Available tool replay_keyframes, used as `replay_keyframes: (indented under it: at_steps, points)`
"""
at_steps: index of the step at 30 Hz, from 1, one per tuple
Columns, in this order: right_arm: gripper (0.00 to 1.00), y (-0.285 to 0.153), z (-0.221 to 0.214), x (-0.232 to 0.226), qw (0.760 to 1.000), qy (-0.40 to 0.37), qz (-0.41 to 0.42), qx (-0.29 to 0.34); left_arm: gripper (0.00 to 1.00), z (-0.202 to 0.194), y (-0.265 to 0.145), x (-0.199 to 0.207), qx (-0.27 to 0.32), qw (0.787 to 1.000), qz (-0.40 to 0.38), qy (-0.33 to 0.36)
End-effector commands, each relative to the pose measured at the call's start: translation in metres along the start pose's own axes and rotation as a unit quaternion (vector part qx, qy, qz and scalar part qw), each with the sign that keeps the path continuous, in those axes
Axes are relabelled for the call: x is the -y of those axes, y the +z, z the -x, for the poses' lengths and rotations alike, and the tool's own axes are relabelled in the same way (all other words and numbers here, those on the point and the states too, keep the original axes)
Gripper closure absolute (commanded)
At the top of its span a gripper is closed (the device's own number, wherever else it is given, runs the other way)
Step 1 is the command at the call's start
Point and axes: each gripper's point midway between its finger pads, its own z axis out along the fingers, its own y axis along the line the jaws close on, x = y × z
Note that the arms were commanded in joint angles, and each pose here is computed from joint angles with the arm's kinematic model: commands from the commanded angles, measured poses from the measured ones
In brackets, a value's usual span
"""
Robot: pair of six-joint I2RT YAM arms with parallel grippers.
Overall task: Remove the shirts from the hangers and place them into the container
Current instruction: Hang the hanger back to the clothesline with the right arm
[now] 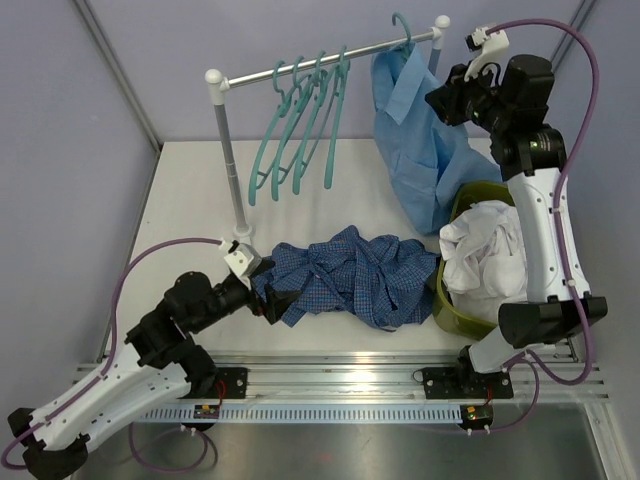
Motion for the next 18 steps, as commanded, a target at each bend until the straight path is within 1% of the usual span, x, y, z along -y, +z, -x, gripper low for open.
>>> replay_keyframes:
  at_steps: [1,6,11,13,14,16,17,18]
  points:
    - [1.00,0.020,0.037,0.011,0.998,0.004,-0.036,0.058,0.01,0.006,0.004,0.002,0.012,1.000,-0.007,-0.001]
    - [1.00,0.040,0.001,0.018,0.999,0.010,-0.035,0.008,0.01,0.004,0.004,0.002,0.010,1.000,-0.007,-0.001]
    - [1.00,0.037,-0.019,0.014,1.000,0.000,-0.023,-0.015,0.01,0.004,0.006,0.003,0.007,1.000,-0.009,0.001]
    - [1.00,0.031,-0.021,0.013,0.999,-0.018,-0.021,-0.022,0.01,0.002,0.007,0.002,0.001,1.000,-0.009,0.002]
    - [0.86,0.027,-0.018,0.012,0.999,-0.027,-0.022,-0.020,0.01,0.001,0.007,0.002,-0.001,1.000,-0.009,0.001]
    - [0.63,0.010,-0.002,0.010,0.998,-0.064,-0.028,-0.003,0.01,0.001,0.006,0.001,-0.001,1.000,-0.005,0.001]
    - [0.49,-0.006,0.011,0.007,0.996,-0.080,-0.034,0.014,0.01,0.002,0.005,0.001,0.000,1.000,-0.004,0.002]
    - [0.29,-0.014,0.018,0.007,0.995,-0.092,-0.042,0.021,0.01,0.003,0.005,0.000,0.002,1.000,0.000,0.003]
